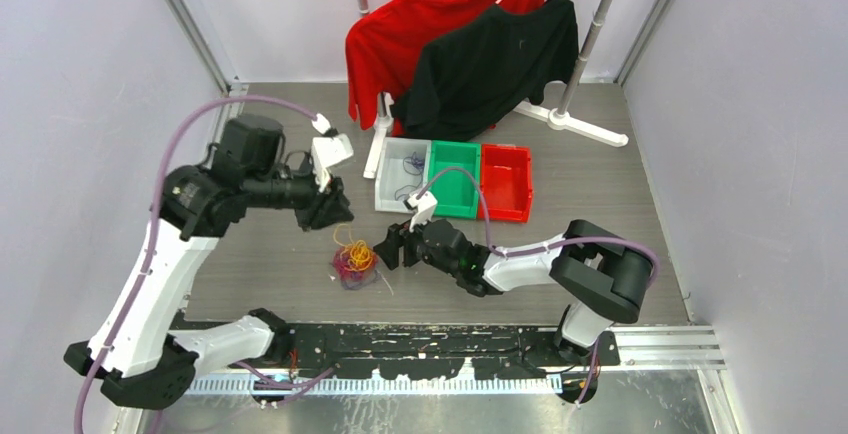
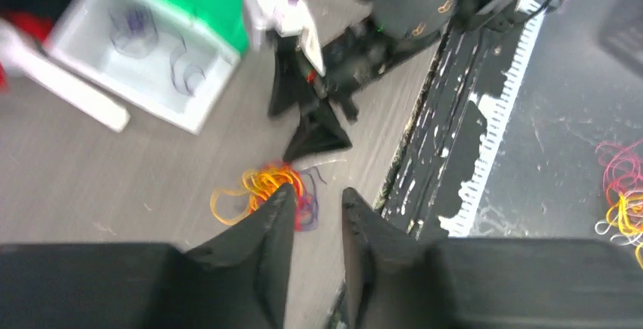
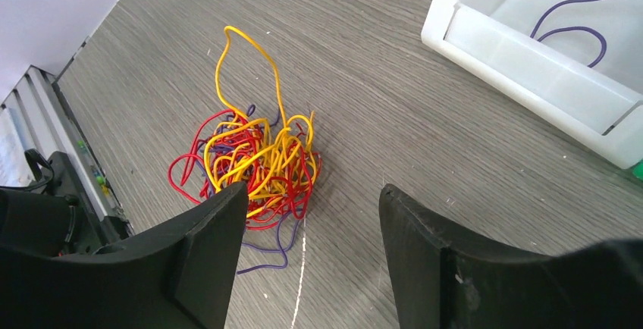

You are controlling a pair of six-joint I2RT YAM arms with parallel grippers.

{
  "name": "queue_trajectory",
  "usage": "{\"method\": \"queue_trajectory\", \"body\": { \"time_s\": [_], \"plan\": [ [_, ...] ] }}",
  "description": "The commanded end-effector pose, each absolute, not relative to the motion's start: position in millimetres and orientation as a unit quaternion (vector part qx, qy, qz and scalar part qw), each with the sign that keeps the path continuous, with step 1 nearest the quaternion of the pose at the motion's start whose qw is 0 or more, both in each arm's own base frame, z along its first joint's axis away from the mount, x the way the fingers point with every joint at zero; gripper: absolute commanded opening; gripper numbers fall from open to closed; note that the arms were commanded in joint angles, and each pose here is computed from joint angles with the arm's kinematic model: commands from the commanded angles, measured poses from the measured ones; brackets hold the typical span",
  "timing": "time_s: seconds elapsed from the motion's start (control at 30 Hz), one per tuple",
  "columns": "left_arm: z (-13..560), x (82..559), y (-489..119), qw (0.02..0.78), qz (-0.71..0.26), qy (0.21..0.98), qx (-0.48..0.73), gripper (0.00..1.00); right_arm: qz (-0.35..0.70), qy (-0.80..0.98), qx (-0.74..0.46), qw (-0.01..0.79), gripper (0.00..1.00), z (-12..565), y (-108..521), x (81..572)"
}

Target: Untangle the cables

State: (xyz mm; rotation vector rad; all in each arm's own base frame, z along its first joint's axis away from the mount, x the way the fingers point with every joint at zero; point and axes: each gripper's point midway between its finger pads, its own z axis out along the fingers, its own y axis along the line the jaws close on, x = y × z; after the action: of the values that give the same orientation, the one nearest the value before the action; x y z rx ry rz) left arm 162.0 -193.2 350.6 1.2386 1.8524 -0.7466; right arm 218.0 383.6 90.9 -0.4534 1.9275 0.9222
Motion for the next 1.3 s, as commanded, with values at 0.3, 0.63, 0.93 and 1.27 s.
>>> {"method": "queue_trajectory", "body": {
  "time_s": [0.3,0.63,0.93,1.27],
  "plan": [
    [166,235,-135,0.256,-0.166,0.858,0.414,0.79,0.380,0.751,-0.161,0.515,0.69,146,369,225],
    [121,248,-146,0.199,-0.245,0.852,0.418,0.75,0.371,0.751,-0.147,0.526,0.69,155,355,225],
    [93,263,-134,0.179,-0.207,0.858,0.434,0.48,0.375,0.751,-0.141,0.525,0.69,159,354,224],
    [87,257,-134,0.160,-0.217,0.863,0.427,0.09,0.381,0.745,-0.139,0.530,0.68,166,356,225]
  ]
}}
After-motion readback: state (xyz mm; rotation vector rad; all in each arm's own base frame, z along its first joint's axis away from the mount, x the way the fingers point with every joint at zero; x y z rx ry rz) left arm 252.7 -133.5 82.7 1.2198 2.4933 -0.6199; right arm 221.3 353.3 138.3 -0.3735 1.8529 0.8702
